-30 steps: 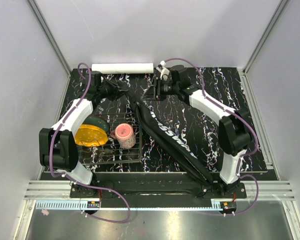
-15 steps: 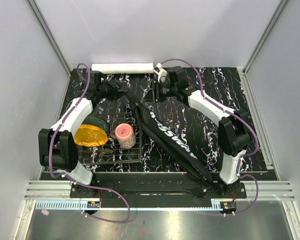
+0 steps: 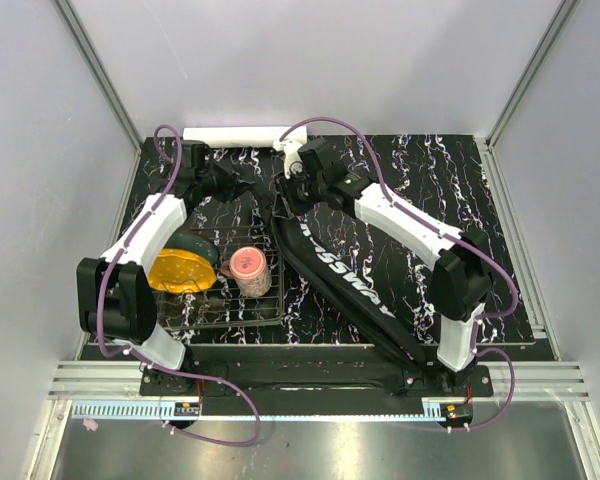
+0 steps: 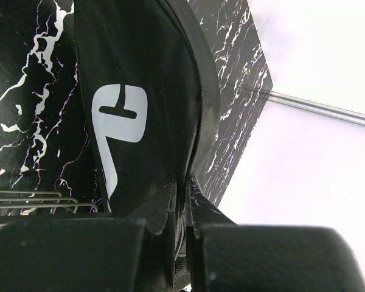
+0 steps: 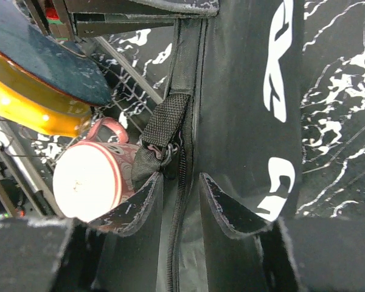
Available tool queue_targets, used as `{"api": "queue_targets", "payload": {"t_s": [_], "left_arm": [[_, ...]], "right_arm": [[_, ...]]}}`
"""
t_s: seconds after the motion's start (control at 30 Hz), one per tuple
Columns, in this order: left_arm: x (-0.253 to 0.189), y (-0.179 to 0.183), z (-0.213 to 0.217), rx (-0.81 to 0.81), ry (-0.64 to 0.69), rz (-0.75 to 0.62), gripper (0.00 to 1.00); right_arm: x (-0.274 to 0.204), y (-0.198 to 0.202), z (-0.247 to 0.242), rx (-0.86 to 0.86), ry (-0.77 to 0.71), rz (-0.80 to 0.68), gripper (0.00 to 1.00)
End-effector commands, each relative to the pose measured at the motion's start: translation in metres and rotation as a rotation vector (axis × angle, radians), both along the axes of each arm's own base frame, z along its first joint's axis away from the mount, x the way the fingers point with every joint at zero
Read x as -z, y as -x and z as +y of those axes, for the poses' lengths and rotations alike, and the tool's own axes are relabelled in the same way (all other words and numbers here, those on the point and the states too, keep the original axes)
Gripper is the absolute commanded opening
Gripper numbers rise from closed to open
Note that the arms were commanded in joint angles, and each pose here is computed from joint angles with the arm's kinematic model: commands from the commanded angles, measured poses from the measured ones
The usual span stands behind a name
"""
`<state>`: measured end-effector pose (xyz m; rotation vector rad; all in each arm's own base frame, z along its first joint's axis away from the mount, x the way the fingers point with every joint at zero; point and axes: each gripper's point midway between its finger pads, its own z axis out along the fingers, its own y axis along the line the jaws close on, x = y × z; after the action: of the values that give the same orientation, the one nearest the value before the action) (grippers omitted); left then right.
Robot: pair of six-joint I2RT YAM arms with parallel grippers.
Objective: Pack up the badminton gear
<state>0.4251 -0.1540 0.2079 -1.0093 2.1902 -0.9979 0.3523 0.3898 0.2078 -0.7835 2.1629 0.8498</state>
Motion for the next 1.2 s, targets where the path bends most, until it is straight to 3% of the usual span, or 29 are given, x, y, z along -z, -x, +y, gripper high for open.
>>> {"api": "queue_targets", "payload": {"t_s": [0.0, 0.53, 0.7, 0.87, 1.17], "left_arm": [[-0.029, -0.001, -0.001, -0.011, -0.008, -0.063, 0.00], [-0.031, 0.000, -0.005, -0.019, -0.012, -0.061, 0.00], [-0.032, 0.001, -0.007, -0.017, -0.011, -0.062, 0.00], [-0.031, 0.002, -0.009, -0.018, -0.014, -0.055, 0.00], [-0.030, 0.000, 0.001, -0.080, -0.054, -0.057, 0.00]], "right_arm": [[-0.016, -0.013, -0.005, 0.042, 0.082, -0.128, 0.35], [-0.022, 0.002, 0.021, -0.016, 0.087, -0.149, 0.37], [-0.016, -0.011, 0.018, 0.057, 0.130, -0.167, 0.36], [-0.012, -0.014, 0.019, 0.078, 0.173, -0.180, 0.31], [-0.019, -0.009, 0.016, 0.099, 0.236, -0.225, 0.09]]}}
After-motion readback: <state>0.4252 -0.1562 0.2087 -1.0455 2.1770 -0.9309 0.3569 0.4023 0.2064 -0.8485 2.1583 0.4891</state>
